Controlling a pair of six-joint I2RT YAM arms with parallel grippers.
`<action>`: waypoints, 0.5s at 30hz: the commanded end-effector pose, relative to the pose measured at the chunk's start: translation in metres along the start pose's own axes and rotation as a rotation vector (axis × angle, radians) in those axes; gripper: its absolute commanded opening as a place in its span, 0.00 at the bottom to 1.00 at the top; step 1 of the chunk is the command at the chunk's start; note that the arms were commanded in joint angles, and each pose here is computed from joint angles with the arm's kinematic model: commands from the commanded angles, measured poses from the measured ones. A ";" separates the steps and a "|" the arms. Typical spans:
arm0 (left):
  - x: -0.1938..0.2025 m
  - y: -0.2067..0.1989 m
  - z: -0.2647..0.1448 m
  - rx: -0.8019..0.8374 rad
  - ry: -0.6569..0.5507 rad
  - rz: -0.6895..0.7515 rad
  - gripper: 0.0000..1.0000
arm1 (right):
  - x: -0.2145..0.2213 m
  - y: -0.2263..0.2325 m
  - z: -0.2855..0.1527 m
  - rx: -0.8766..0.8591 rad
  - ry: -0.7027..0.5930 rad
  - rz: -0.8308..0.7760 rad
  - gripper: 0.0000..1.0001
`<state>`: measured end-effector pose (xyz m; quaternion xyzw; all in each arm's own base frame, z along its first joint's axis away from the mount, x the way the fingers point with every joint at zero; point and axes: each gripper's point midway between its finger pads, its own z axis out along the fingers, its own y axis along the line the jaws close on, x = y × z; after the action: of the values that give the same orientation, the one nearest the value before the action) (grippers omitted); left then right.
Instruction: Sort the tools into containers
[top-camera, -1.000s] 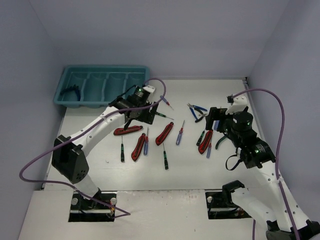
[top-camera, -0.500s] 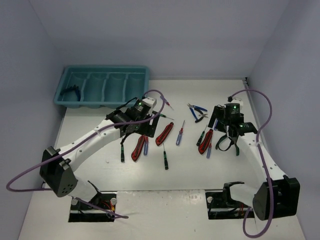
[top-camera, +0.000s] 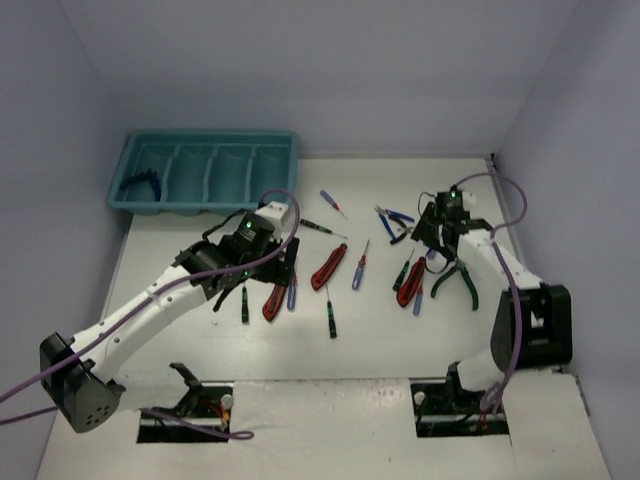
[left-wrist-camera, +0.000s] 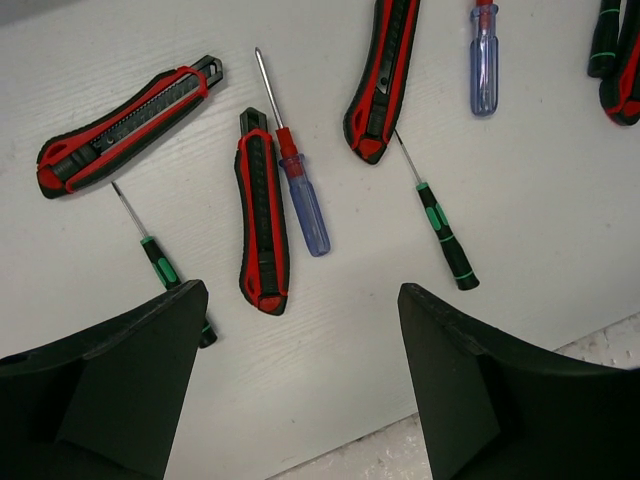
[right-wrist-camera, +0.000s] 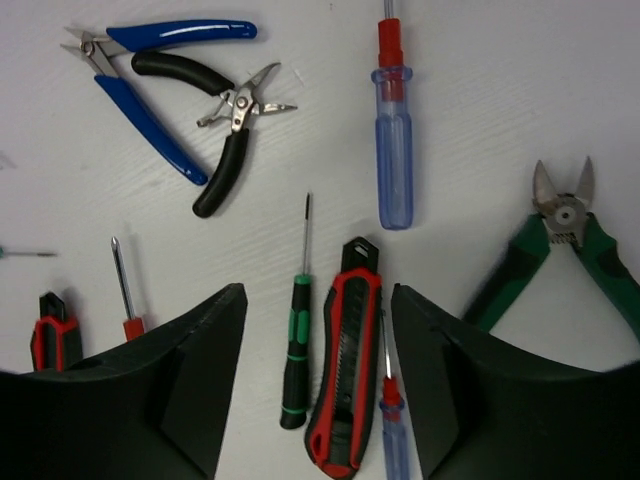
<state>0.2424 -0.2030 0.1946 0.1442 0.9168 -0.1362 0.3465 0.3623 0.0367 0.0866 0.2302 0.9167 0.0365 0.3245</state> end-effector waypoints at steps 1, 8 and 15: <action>-0.012 -0.003 -0.015 0.029 -0.066 -0.022 0.74 | -0.022 0.034 0.020 0.003 -0.062 0.096 0.50; -0.008 0.000 -0.025 0.032 -0.069 -0.016 0.74 | -0.014 0.048 0.055 0.089 -0.057 0.166 0.43; -0.004 0.000 -0.031 0.040 -0.066 -0.018 0.74 | -0.010 0.043 0.077 0.156 -0.062 0.214 0.39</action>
<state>0.2295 -0.1927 0.2079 0.1426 0.9100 -0.1477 0.3602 0.4108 0.0741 0.0274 0.3046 0.9076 0.0080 0.2890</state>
